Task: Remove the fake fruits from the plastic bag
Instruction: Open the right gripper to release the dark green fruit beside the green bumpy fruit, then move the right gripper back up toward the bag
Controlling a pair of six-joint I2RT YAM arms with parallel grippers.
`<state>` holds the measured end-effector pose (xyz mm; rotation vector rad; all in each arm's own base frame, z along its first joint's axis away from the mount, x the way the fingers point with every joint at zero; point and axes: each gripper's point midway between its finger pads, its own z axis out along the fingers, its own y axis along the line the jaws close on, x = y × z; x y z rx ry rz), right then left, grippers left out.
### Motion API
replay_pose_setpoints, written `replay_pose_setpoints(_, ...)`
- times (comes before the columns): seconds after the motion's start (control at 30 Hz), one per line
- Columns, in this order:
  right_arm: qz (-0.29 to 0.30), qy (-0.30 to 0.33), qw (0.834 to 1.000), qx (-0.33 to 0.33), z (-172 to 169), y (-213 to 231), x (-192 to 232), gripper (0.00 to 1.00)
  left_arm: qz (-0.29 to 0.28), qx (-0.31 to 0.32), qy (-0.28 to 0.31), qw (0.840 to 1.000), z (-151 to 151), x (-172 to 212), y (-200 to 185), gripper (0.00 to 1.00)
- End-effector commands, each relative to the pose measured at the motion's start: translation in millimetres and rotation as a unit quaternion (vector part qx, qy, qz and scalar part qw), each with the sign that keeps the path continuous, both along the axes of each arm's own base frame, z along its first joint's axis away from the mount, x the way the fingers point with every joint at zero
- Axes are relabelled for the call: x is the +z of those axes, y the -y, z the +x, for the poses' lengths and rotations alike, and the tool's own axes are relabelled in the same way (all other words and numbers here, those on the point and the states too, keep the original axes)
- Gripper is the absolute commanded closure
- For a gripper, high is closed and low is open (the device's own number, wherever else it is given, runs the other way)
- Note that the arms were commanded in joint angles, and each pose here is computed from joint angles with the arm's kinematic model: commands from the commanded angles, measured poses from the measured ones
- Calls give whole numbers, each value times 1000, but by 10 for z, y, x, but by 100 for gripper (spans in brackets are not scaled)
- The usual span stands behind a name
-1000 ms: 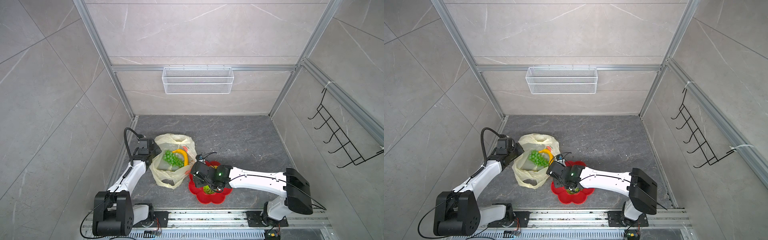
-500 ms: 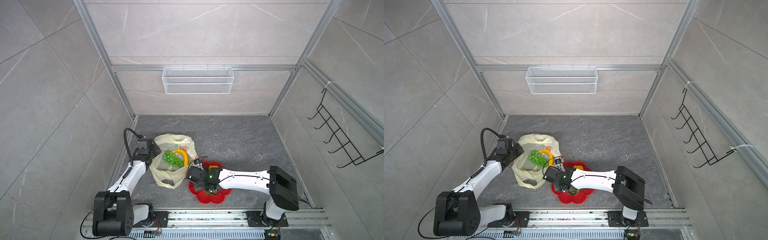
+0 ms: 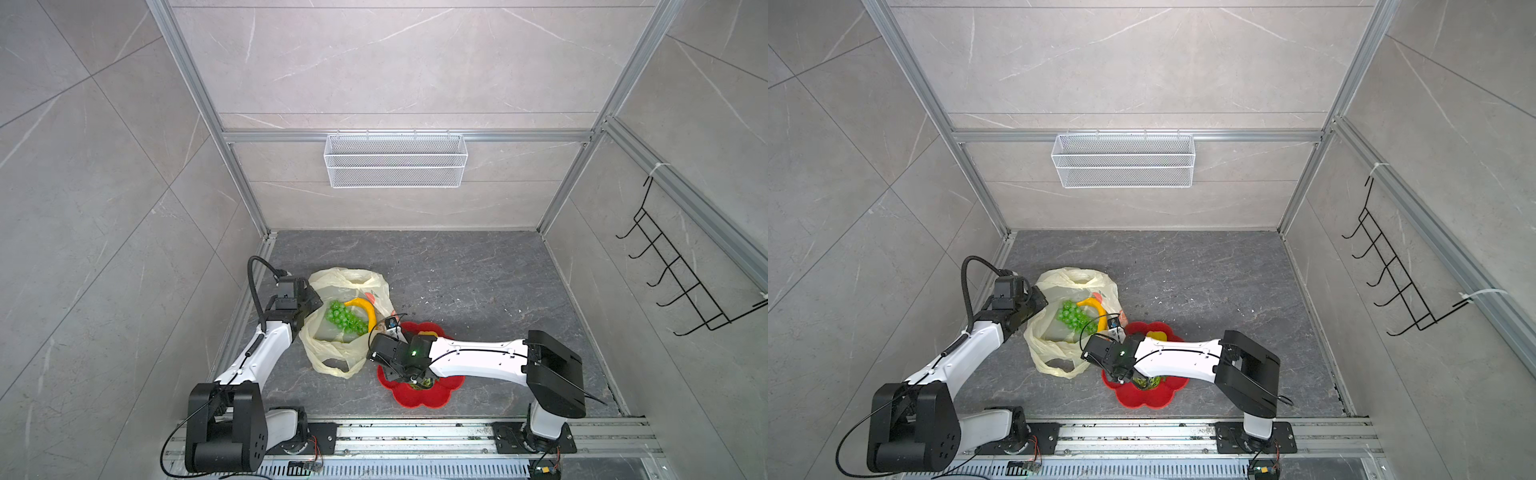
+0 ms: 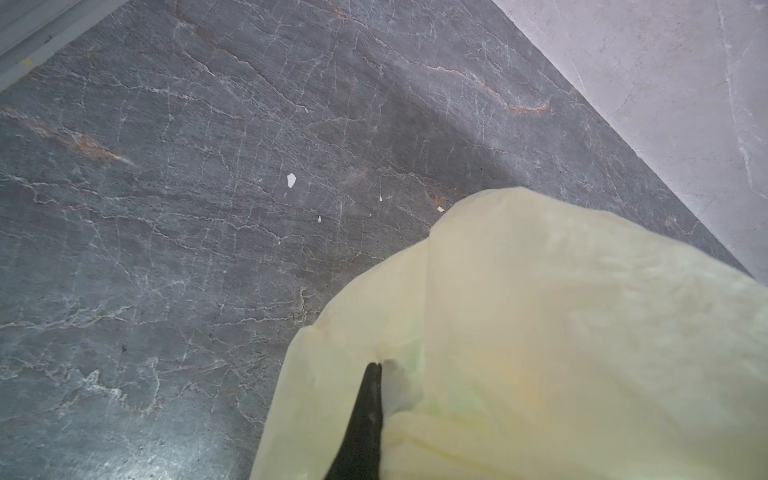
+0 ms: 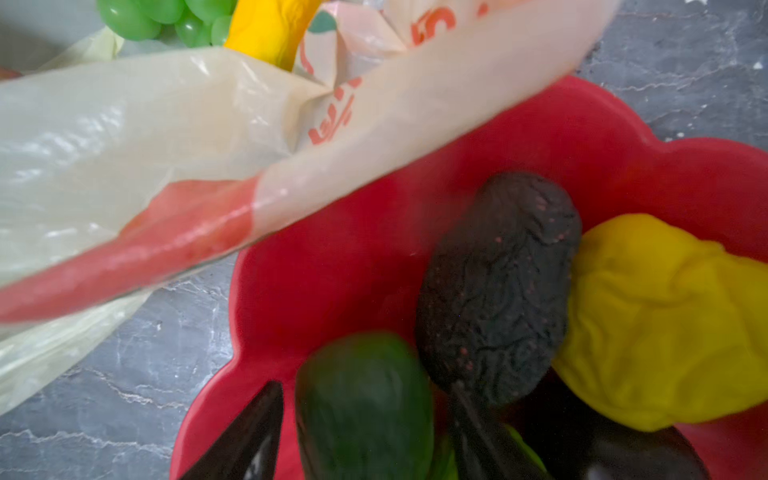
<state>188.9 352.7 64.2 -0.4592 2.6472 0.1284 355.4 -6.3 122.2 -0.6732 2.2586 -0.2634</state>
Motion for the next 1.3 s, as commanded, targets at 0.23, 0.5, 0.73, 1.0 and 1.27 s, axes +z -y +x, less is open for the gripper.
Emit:
replay_pose_setpoints(0.23, 9, 23, 1000, -8, 42, -6, 264, 31, 0, -4, 8, 1000, 18, 68, -2, 100)
replay_pose_setpoints(0.5, 60, 61, 996, 15, 80, -62, 737, 31, -9, 36, -51, 998, -219, 83, -65, 67)
replay_pose_setpoints(0.73, 101, 80, 991, 40, 108, -221, 942, 30, -20, 44, -63, 997, -570, 244, -65, 26)
replay_pose_setpoints(1.0, 126, 92, 986, 67, 198, -577, 1076, 29, -81, 21, -93, 992, -1109, 18, 137, 14)
replay_pose_setpoints(1.27, 128, 54, 988, 68, 416, -1056, 865, 29, -127, -48, -96, 986, -1246, -168, 453, 13)
